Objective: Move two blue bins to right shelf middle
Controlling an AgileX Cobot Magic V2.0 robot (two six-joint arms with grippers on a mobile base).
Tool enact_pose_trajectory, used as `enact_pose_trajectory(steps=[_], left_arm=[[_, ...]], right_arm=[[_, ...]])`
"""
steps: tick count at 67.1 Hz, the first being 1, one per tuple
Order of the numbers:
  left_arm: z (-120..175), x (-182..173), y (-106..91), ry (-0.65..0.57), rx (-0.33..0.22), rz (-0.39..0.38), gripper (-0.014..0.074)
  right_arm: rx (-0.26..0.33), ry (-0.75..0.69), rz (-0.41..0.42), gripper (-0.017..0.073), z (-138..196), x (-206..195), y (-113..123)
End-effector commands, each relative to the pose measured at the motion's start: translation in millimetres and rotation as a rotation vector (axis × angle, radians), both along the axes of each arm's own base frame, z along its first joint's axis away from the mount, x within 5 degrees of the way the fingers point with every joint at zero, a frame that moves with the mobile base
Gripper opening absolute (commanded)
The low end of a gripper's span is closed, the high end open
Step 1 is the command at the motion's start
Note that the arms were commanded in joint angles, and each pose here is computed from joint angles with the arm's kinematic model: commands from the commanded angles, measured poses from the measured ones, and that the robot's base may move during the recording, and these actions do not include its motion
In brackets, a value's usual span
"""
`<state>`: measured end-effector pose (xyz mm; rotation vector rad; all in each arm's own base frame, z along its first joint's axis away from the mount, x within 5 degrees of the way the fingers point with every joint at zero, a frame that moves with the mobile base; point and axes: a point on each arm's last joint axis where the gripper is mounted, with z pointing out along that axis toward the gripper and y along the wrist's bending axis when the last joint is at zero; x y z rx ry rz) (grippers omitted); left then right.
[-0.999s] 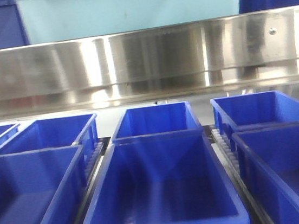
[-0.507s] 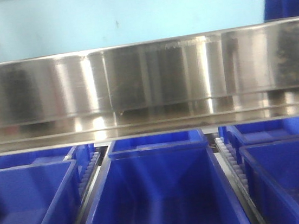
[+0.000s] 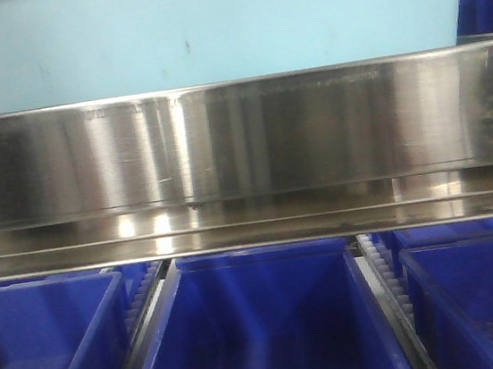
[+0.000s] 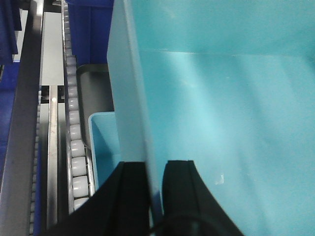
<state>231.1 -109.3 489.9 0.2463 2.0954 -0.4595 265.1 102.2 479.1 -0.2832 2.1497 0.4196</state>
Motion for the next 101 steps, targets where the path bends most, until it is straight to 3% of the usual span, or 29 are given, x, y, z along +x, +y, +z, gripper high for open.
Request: enact_pose_trajectory(steps=[1,64,78,101], left_arm=[[11.6,-6.4,3.8,-0.069,-0.012,0.002,-0.0111],[11.6,-6.4,3.8,-0.069,-0.012,0.002,-0.0111],[17.6,-3.1,4.6,-0.145,-0.022,0.018,-0.0111],[19.2,-2.5,4.4,-0.161,-0.03,0.019,-0.0111]], right_arm=[[-0.027,-0.064,-0.037,-0.0151,6.1,2.3,-6.7],[-0.027,-0.064,-0.037,-0.0151,6.1,2.3,-6.7],[-0.027,-0.064,-0.037,-0.0151,6.2,2.4,-6.7],[-0.022,-0.071,-0.037,-0.0151,6.8,2.7,-6.5]])
